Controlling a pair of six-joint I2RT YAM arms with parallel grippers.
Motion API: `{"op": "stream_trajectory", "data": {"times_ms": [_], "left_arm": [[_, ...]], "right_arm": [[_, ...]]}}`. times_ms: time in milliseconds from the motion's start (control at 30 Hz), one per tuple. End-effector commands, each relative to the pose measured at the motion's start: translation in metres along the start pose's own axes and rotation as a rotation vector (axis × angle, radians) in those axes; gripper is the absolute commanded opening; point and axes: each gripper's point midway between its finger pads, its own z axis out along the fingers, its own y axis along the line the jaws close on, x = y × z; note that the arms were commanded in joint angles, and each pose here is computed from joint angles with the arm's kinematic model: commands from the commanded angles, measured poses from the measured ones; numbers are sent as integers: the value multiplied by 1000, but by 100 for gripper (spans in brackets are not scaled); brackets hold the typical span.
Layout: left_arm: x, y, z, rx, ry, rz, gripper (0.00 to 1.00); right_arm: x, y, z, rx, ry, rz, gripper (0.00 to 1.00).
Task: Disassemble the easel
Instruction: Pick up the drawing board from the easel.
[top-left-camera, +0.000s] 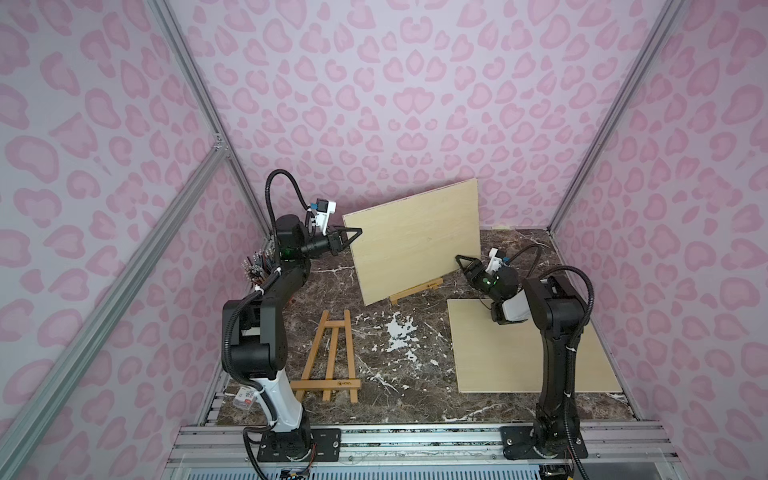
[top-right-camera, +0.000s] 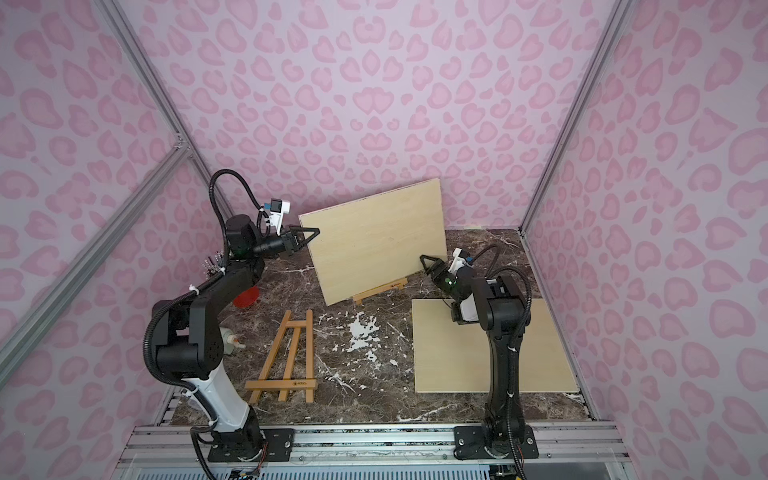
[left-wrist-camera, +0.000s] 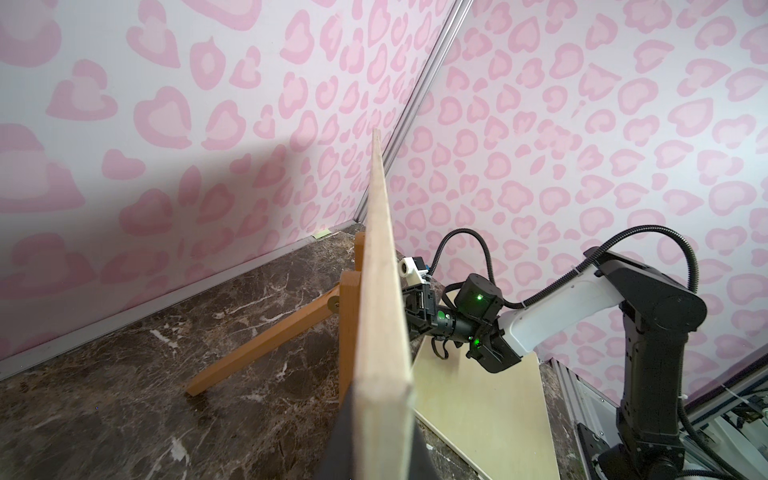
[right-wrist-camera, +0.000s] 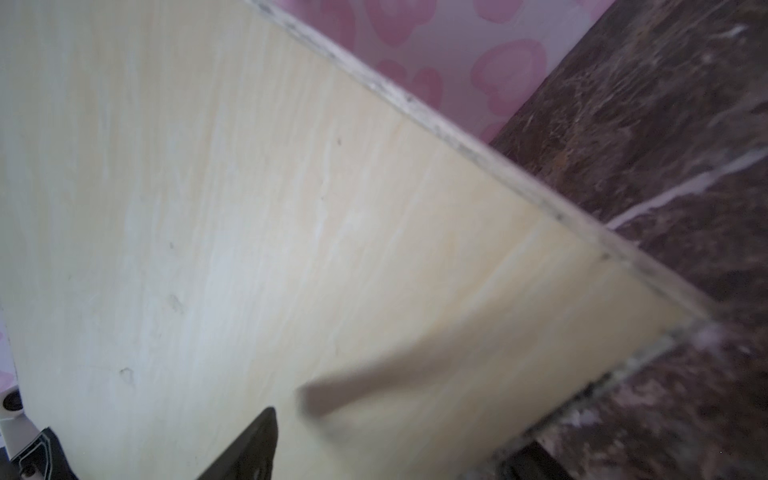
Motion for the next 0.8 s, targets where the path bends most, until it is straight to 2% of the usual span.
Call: {"op": "stream_trajectory", "data": {"times_ms": [0,133,267,400,500,767], "left_arm": [[-1,-8,0,27,13,-25,2],[-4,-11,1,37,14,-28,2],[-3,-13,1,46,18,-34,2],[-4,-16,1,60,13,-46,2],[-10,-22,2,85,-4,-53,2],[-21,-38,4,108,-13,-54,2]], "right_arm": [[-3,-4,7,-12,-33,12,81],[-1,-10,14,-33,-46,43,81],[-4,-2,11,-119,-100,56,81],[-12,15,3,-230,-155,53,80],[-17,31,-1,-291,-174,33,75],[-31,76,-16,-378,-190,-49,72]]}}
